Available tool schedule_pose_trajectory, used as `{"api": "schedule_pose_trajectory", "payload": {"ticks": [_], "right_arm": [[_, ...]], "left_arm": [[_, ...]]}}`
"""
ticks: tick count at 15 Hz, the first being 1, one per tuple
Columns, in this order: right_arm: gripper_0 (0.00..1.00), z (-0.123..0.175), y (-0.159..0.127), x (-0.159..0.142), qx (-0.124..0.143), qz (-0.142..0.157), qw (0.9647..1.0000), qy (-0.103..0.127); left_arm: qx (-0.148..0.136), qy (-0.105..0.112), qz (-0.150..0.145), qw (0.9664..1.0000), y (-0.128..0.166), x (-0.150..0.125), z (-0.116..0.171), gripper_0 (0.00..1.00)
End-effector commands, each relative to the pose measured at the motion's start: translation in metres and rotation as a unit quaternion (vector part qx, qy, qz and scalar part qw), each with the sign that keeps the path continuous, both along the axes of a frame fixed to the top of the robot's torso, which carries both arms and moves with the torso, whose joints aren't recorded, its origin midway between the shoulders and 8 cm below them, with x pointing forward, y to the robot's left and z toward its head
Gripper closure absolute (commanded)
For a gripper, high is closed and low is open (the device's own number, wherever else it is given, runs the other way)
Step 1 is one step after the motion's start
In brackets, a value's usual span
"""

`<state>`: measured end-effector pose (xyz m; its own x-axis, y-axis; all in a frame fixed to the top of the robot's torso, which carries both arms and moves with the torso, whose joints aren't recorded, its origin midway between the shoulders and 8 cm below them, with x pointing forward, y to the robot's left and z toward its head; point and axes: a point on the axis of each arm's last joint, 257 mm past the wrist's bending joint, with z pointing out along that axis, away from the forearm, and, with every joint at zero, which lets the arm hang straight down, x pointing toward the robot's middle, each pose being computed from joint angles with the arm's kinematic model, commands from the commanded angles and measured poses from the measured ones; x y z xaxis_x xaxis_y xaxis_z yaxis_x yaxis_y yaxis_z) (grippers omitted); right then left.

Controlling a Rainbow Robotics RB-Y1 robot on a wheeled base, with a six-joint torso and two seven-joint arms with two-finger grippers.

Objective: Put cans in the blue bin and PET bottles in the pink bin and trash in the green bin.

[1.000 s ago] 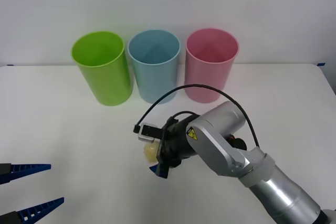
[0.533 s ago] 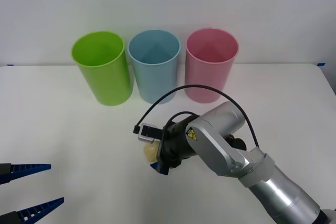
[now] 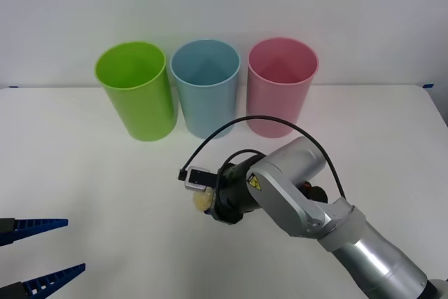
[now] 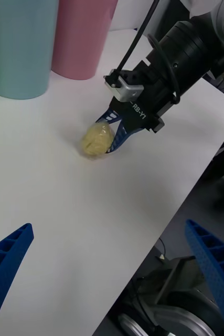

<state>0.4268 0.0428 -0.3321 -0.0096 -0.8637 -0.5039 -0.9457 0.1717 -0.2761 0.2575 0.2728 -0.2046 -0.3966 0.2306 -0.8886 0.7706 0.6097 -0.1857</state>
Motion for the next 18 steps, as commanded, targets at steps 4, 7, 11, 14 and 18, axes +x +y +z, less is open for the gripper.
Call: {"api": "schedule_pose_trajectory", "payload": {"ticks": [4,7,11,14,18], "right_arm": [[1.00,0.002,0.005,0.000,0.007,0.005,0.9999,-0.007],[1.00,0.007,0.012,-0.002,0.030,0.013,0.9995,-0.004],[1.00,0.042,0.015,-0.009,0.068,0.038,0.9968,-0.018],[1.00,0.066,0.009,-0.016,0.105,0.047,0.9933,-0.011],[1.00,0.097,0.005,-0.031,0.163,0.054,0.9852,-0.004]], "left_arm": [[0.000,0.000,0.000,1.0000,0.000,0.000,0.000,0.00],[0.000,0.000,0.000,1.0000,0.000,0.000,0.000,0.00],[0.000,0.000,0.000,1.0000,0.000,0.000,0.000,0.00],[0.000,0.000,0.000,1.0000,0.000,0.000,0.000,0.00],[0.000,0.000,0.000,1.0000,0.000,0.000,0.000,0.00]]}}
